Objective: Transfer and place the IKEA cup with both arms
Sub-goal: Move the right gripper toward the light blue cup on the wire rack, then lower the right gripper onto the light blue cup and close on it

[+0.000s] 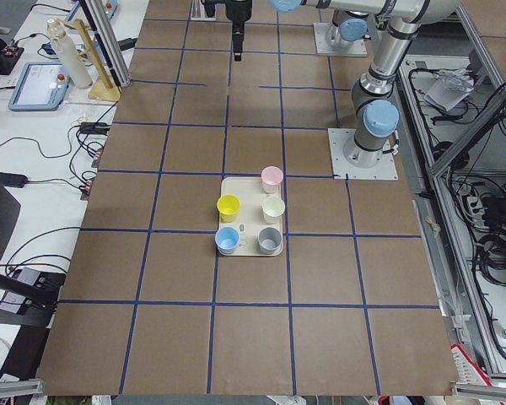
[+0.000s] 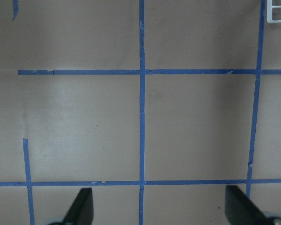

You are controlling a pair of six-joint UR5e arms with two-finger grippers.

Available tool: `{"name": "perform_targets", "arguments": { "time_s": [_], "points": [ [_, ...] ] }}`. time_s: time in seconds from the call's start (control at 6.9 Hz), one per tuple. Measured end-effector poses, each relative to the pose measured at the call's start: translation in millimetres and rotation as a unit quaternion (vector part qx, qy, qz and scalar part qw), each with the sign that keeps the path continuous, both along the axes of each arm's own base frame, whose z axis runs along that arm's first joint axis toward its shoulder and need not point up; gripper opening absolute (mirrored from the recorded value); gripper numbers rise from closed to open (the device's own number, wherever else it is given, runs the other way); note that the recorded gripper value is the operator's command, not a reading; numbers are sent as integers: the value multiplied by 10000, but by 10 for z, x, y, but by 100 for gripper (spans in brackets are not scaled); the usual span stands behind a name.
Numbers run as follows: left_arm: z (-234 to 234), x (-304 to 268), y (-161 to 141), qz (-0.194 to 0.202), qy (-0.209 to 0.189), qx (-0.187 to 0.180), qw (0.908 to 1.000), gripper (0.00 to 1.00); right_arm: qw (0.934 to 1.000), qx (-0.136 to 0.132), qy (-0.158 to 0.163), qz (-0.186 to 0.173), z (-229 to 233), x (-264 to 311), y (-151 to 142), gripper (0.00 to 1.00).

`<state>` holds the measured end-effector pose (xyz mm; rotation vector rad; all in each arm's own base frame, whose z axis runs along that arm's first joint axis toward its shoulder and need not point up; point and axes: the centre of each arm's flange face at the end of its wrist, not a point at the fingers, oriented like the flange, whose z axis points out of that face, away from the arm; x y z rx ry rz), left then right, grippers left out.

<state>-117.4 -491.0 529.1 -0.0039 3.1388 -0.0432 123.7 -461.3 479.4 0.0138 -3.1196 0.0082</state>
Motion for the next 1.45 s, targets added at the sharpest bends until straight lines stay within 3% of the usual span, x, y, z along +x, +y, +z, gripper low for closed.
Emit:
{"name": "perform_targets", "arguments": {
  "time_s": [0.58,1.01,1.45],
  "points": [
    [46,4,24,35,40,-56,10000,100,9998,31,7,-179,-46,-172,-66,100],
    [27,14,9,29,36,-40,10000,100,9982,0,-16,-607,-112,-874,-261,100],
    [20,15,7,23,36,-28,10000,100,9996,-209,89,-159,-350,-1736,-635,100]
  ]
}}
